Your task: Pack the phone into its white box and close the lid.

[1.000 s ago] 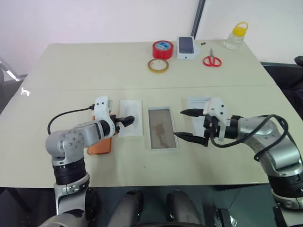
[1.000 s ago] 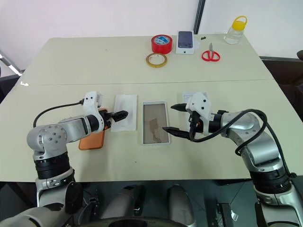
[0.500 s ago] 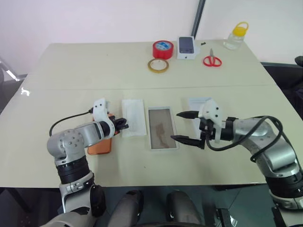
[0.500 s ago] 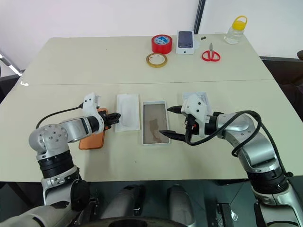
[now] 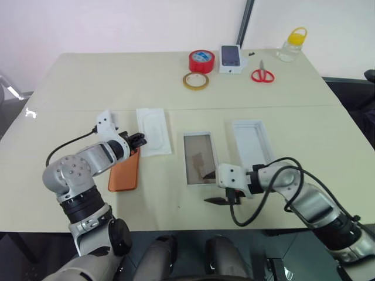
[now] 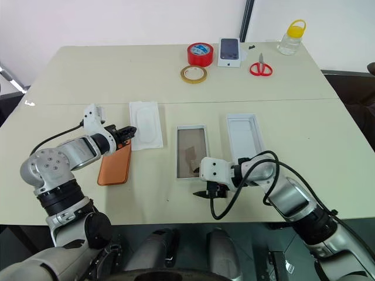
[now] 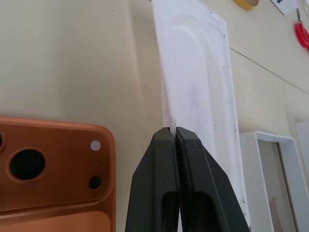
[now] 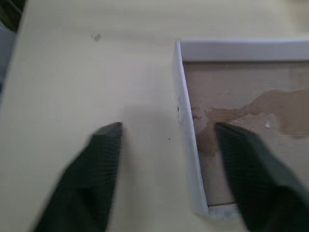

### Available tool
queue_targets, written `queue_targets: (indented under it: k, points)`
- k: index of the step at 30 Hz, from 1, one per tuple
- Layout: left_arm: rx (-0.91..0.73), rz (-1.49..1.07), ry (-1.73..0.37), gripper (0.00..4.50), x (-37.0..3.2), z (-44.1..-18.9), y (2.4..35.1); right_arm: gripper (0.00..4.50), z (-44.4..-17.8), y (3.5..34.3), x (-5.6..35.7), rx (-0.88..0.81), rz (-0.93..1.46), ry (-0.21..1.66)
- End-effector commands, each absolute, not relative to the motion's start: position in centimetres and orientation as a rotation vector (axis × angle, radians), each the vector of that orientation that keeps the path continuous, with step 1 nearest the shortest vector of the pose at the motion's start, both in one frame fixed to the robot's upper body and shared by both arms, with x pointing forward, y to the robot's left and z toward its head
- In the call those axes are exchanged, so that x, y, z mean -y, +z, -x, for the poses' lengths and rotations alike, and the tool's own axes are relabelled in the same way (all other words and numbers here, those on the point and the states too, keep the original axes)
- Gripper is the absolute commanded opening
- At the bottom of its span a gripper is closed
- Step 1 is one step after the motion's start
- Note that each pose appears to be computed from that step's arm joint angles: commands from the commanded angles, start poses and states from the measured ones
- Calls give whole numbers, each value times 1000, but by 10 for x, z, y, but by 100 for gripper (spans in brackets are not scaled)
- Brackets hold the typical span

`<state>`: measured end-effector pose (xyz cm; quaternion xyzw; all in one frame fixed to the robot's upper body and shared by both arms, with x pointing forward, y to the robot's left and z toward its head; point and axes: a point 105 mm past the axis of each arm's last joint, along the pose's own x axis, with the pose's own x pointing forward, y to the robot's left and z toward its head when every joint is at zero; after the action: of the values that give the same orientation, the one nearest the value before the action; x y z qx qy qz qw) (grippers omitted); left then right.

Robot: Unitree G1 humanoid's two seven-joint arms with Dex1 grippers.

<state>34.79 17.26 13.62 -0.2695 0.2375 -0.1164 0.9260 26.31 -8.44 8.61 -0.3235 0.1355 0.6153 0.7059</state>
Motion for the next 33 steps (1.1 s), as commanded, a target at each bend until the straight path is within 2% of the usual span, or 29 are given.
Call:
queue_targets:
  k: [1,3,14,18,21,26,33]
  points:
    - [-435,540,-239,0,-178,-348,149,95,-268,95,78,-248,747,1369]
    - [-427,542,-230,0,-181,-348,150,2,-271,101,71,-220,741,1370]
    - [-375,567,-218,0,-191,-353,166,2,-308,111,23,-108,830,1354]
    - [-370,568,-227,0,-187,-353,169,2,-314,113,10,-78,811,1363]
    - [-378,563,-249,0,-180,-352,170,91,-313,122,7,-48,776,1379]
    - [-415,557,-305,0,-162,-347,168,348,-313,147,25,23,760,1326]
    - [-506,539,-377,0,-124,-339,153,348,-326,160,78,-33,787,1164]
